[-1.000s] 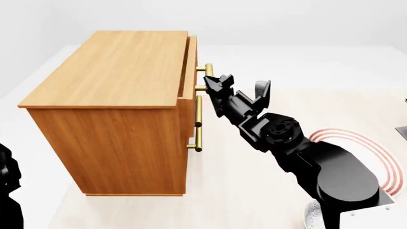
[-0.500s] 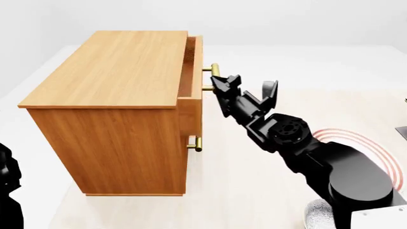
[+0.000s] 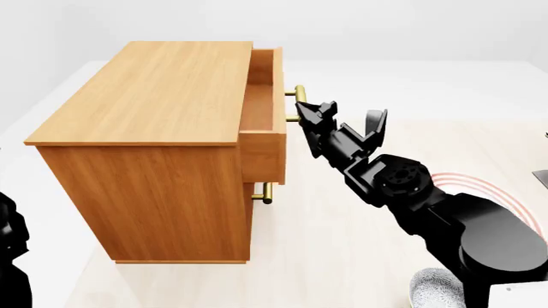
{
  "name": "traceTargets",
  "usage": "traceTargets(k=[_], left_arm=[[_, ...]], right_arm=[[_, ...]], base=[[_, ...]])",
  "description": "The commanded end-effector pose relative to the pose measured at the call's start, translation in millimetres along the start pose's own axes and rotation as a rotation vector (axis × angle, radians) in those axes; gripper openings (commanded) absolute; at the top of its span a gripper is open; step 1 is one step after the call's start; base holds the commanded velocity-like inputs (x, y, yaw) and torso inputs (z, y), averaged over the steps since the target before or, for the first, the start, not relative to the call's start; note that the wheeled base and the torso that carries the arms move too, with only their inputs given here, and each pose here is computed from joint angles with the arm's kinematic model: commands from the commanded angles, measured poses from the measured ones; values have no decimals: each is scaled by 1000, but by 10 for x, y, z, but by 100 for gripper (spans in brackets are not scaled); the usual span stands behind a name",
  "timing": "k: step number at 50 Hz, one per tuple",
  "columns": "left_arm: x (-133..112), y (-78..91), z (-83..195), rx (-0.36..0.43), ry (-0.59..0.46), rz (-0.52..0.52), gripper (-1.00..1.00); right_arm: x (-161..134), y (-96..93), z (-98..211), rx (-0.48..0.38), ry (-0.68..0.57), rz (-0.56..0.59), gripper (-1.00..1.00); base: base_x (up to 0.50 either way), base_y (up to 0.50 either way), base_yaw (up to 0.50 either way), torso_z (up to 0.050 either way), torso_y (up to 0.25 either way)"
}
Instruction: Open the top drawer of the cabinet and put the bowl in it.
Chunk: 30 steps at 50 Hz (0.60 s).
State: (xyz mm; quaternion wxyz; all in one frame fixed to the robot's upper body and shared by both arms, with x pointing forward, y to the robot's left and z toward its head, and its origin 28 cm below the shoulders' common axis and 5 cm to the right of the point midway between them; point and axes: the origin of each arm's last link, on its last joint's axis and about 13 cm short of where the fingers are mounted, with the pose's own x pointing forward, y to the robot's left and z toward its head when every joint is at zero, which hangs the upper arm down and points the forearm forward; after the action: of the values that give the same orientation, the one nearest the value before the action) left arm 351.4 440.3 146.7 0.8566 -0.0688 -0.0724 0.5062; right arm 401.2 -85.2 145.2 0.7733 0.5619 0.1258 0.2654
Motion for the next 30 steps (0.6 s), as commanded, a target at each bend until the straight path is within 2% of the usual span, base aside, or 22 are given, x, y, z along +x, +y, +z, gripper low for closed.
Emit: traceTargets(k=[1,30], left_arm=[[1,-3,5,0,-2,0,100],[-5,-12,0,1,-4,-4,100]], right_arm=[[-144,70,544,-19,-259,-10,-100],[-293,59,698,-24,-317,-17,-100]], base=[[0,0,0,0,0],[4,0,0,0,0]])
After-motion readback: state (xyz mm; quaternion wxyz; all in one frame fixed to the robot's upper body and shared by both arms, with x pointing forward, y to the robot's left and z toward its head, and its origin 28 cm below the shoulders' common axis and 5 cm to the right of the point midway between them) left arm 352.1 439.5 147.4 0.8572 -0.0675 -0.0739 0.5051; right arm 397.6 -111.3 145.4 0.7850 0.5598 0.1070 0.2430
